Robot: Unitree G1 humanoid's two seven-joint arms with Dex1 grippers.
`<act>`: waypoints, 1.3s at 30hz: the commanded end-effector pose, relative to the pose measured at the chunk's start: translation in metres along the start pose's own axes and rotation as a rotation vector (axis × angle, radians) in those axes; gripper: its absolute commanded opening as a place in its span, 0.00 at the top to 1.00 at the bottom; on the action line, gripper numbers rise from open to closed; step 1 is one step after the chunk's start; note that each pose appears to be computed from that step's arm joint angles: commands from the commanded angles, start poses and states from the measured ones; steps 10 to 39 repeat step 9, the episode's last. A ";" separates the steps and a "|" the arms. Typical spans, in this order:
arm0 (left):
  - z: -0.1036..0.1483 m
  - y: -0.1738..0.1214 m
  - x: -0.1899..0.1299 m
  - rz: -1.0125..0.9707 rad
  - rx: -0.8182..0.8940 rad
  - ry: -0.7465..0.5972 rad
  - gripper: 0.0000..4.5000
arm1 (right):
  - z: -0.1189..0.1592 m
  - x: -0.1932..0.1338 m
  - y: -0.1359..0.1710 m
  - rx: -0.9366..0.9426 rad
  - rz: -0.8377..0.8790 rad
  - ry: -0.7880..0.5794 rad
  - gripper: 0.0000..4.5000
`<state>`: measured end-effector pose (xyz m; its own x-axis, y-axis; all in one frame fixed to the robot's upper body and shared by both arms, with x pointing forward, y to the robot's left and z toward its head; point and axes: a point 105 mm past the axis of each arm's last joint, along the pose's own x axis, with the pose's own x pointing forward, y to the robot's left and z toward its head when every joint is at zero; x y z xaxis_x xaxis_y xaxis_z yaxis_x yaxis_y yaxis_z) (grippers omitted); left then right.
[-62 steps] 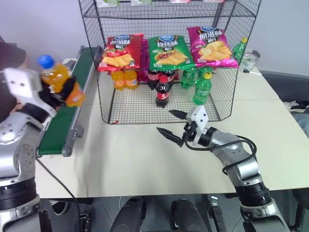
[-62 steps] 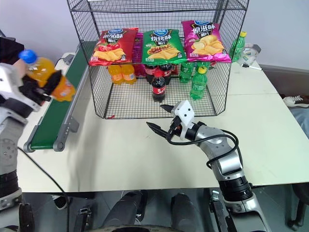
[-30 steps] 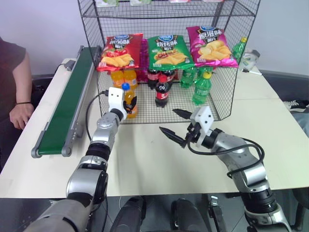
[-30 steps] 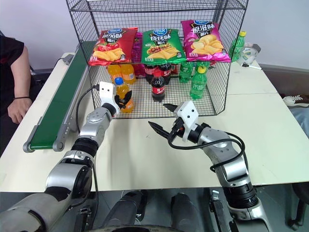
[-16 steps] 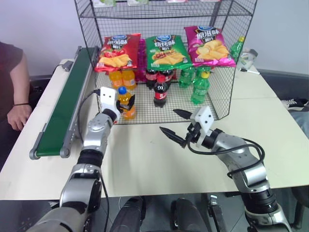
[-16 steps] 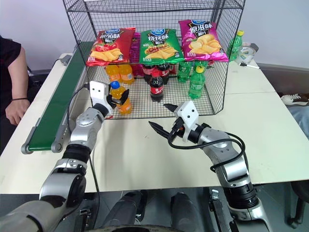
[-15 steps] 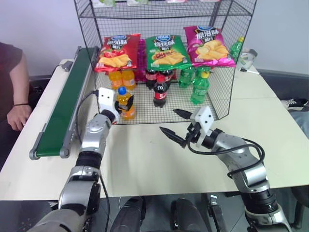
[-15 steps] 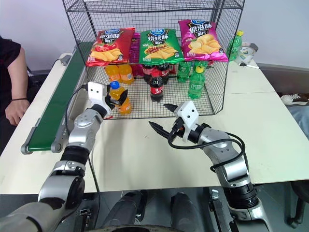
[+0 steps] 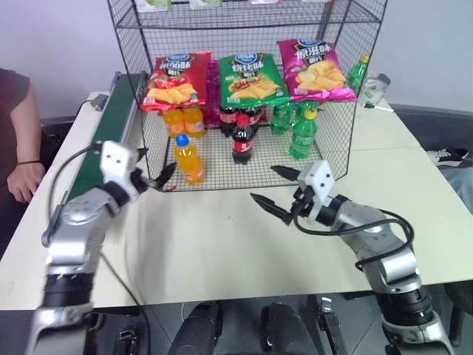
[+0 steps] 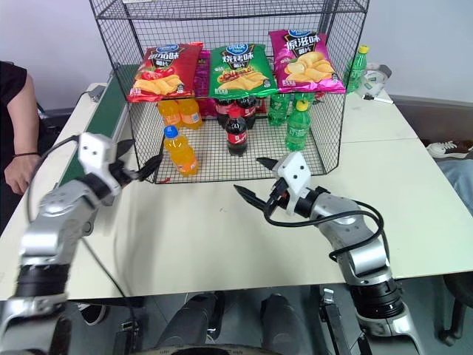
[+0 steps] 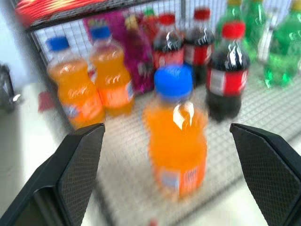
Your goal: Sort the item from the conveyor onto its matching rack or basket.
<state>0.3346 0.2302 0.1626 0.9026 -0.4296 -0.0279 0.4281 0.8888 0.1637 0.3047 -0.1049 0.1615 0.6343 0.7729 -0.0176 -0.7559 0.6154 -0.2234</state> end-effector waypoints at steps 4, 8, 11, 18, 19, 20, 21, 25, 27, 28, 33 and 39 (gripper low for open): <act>0.003 0.008 -0.035 0.000 -0.013 0.045 0.01 | 0.008 -0.010 -0.011 -0.035 -0.011 -0.018 0.00; -0.005 0.007 -0.044 -0.009 -0.021 0.083 0.01 | 0.007 -0.010 -0.012 -0.036 -0.008 -0.017 0.00; -0.005 0.005 -0.045 -0.016 -0.024 0.089 0.01 | 0.007 -0.010 -0.012 -0.036 -0.007 -0.016 0.00; -0.005 0.005 -0.045 -0.016 -0.024 0.089 0.01 | 0.007 -0.010 -0.012 -0.036 -0.007 -0.016 0.00; -0.005 0.005 -0.045 -0.016 -0.024 0.089 0.01 | 0.007 -0.010 -0.012 -0.036 -0.007 -0.016 0.00; -0.005 0.005 -0.045 -0.016 -0.024 0.089 0.01 | 0.007 -0.010 -0.012 -0.036 -0.007 -0.016 0.00; -0.005 0.005 -0.045 -0.016 -0.024 0.089 0.01 | 0.007 -0.010 -0.012 -0.036 -0.007 -0.016 0.00; -0.005 0.005 -0.045 -0.016 -0.024 0.089 0.01 | 0.007 -0.010 -0.012 -0.036 -0.007 -0.016 0.00; -0.005 0.005 -0.045 -0.016 -0.024 0.089 0.01 | 0.007 -0.010 -0.012 -0.036 -0.007 -0.016 0.00; -0.005 0.005 -0.045 -0.016 -0.024 0.089 0.01 | 0.007 -0.010 -0.012 -0.036 -0.007 -0.016 0.00; -0.005 0.005 -0.045 -0.016 -0.024 0.089 0.01 | 0.007 -0.010 -0.012 -0.036 -0.007 -0.016 0.00; -0.005 0.005 -0.045 -0.016 -0.024 0.089 0.01 | 0.007 -0.010 -0.012 -0.036 -0.007 -0.016 0.00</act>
